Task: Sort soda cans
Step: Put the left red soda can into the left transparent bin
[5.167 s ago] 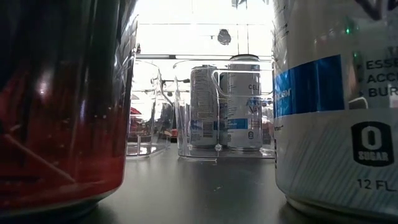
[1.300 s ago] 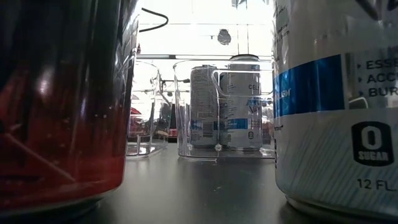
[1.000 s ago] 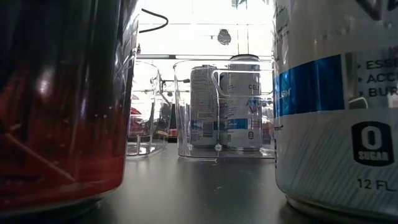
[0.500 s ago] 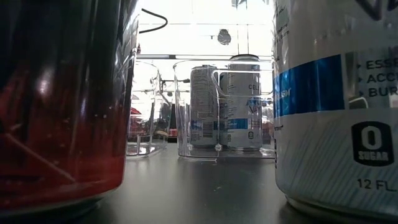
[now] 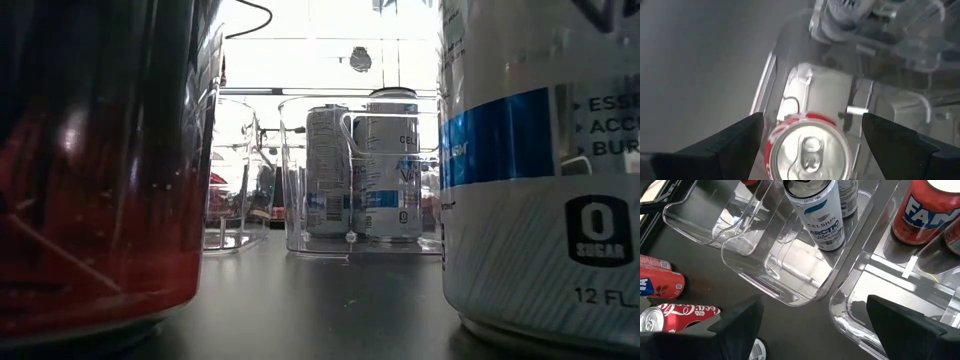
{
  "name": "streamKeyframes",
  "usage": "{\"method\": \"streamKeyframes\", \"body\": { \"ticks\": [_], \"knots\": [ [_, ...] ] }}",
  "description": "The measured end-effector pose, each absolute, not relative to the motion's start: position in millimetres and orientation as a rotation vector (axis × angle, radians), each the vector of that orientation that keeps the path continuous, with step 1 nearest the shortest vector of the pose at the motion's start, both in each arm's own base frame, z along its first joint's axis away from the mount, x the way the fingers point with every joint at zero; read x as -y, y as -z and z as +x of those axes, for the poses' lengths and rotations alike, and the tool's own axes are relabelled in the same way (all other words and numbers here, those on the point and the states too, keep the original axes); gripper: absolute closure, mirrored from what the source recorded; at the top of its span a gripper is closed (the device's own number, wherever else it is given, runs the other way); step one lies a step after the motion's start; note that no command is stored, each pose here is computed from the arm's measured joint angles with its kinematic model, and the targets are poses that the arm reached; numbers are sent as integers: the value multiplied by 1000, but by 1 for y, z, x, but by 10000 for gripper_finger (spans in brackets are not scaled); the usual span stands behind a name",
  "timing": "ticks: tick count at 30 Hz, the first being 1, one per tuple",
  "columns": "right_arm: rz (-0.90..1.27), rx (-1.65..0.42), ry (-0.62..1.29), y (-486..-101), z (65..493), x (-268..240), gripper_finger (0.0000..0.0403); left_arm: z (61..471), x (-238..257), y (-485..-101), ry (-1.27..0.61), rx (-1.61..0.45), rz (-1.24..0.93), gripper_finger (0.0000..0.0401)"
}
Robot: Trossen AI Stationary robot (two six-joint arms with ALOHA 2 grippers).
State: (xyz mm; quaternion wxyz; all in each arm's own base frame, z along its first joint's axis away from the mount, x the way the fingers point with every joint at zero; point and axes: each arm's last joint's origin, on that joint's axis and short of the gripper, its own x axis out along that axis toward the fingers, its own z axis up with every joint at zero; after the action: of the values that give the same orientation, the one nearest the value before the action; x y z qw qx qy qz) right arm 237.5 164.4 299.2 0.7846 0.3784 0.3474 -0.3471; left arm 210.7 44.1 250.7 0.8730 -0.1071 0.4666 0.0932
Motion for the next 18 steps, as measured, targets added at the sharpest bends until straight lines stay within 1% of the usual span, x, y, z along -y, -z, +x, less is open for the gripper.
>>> {"method": "streamKeyframes", "body": {
  "ticks": [9, 11, 15, 18],
  "knots": [
    [795, -757, 739, -299, 237, -164, 57, 216, -45, -283, -198, -903, -216, 56],
    [772, -765, 730, -299, 237, -164, 57, 217, -46, -288, -221, -880, -263, 56],
    [722, -782, 707, -299, 237, -164, 57, 219, -46, -297, -302, -821, -449, 56],
    [670, -800, 686, -299, 237, -164, 57, 221, -45, -304, -286, -793, -516, 56]
  ]
}}
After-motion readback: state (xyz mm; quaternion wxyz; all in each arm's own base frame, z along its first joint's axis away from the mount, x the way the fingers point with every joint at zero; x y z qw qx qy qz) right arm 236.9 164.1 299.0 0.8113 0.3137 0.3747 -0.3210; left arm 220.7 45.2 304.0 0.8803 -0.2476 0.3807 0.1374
